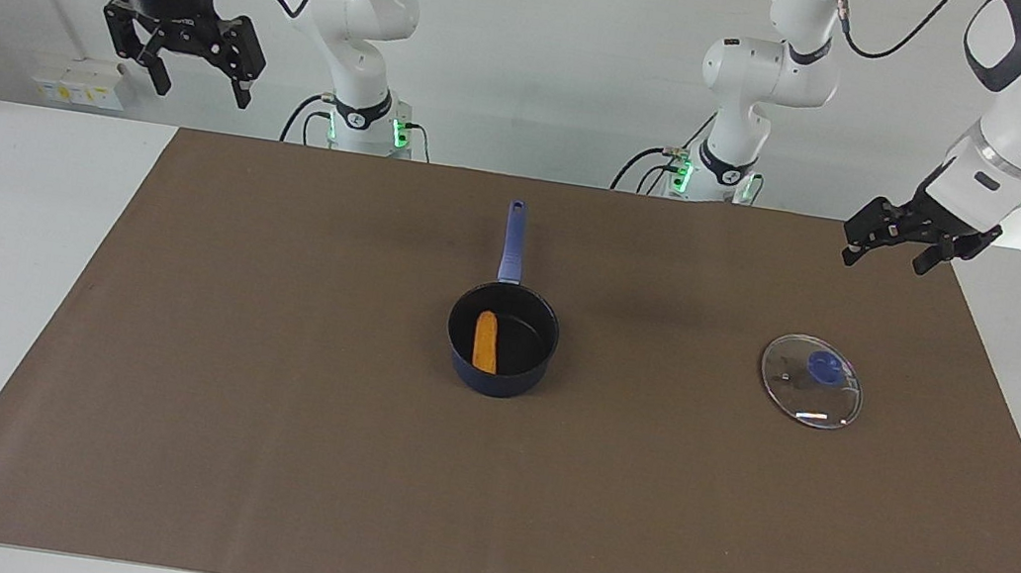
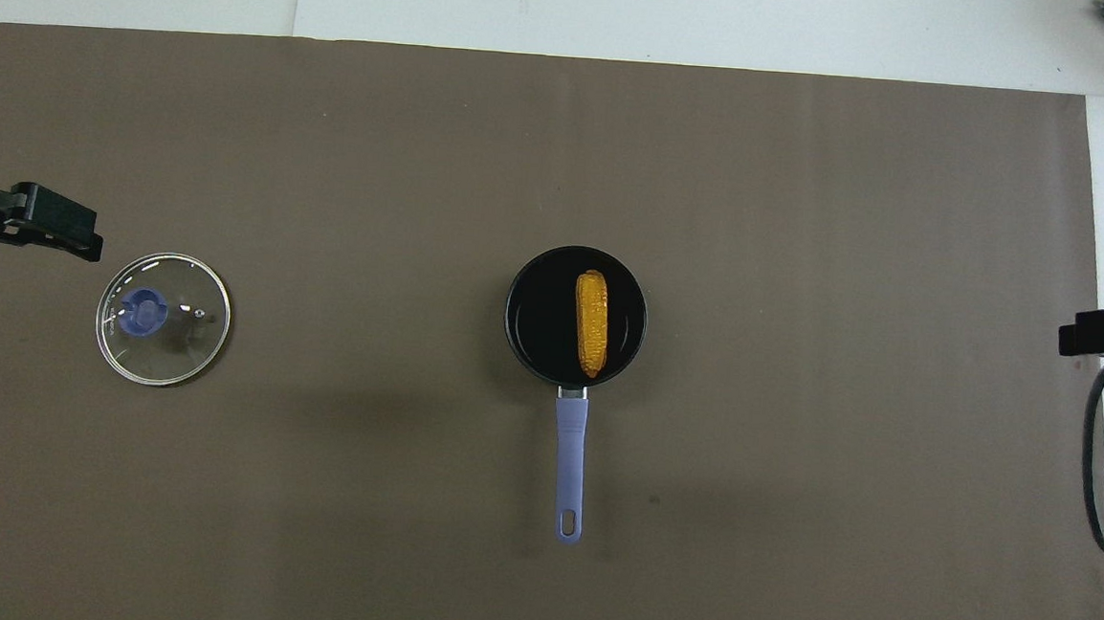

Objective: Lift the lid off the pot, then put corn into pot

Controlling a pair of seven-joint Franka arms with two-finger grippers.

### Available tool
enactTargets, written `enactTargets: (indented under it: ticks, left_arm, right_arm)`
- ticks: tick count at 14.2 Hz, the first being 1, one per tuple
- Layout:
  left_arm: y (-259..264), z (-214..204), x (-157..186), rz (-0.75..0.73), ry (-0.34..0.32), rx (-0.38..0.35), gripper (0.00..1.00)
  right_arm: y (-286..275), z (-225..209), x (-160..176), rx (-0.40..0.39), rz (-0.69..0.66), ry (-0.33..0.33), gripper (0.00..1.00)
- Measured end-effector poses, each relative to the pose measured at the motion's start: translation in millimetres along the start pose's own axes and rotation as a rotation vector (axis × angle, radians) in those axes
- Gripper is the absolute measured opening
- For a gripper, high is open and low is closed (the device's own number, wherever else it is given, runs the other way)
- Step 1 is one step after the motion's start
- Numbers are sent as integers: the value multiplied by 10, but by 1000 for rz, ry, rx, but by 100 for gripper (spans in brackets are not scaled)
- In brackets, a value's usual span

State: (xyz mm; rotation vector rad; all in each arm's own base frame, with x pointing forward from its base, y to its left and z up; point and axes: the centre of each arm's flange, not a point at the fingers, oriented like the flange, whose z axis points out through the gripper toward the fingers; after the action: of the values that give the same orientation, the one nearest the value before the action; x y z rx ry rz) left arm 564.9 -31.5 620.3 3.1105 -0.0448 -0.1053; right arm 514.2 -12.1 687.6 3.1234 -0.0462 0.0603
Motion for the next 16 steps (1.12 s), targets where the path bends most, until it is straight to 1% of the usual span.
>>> enactTargets:
  ticks: [3,7,10,16]
  left_arm:
    - [0,0,0,0,0,0,100]
    - [0,0,0,0,0,0,100]
    - [0,0,0,0,0,0,100]
    - [0,0,0,0,0,0,100]
  right_arm:
    - [16,1,-1,8,4,-1,100]
    - [1,32,-57,17,2,-47,100]
    - [17,43,-70,17,4,-59,100]
    - [23,37,-71,17,-13,-59,100]
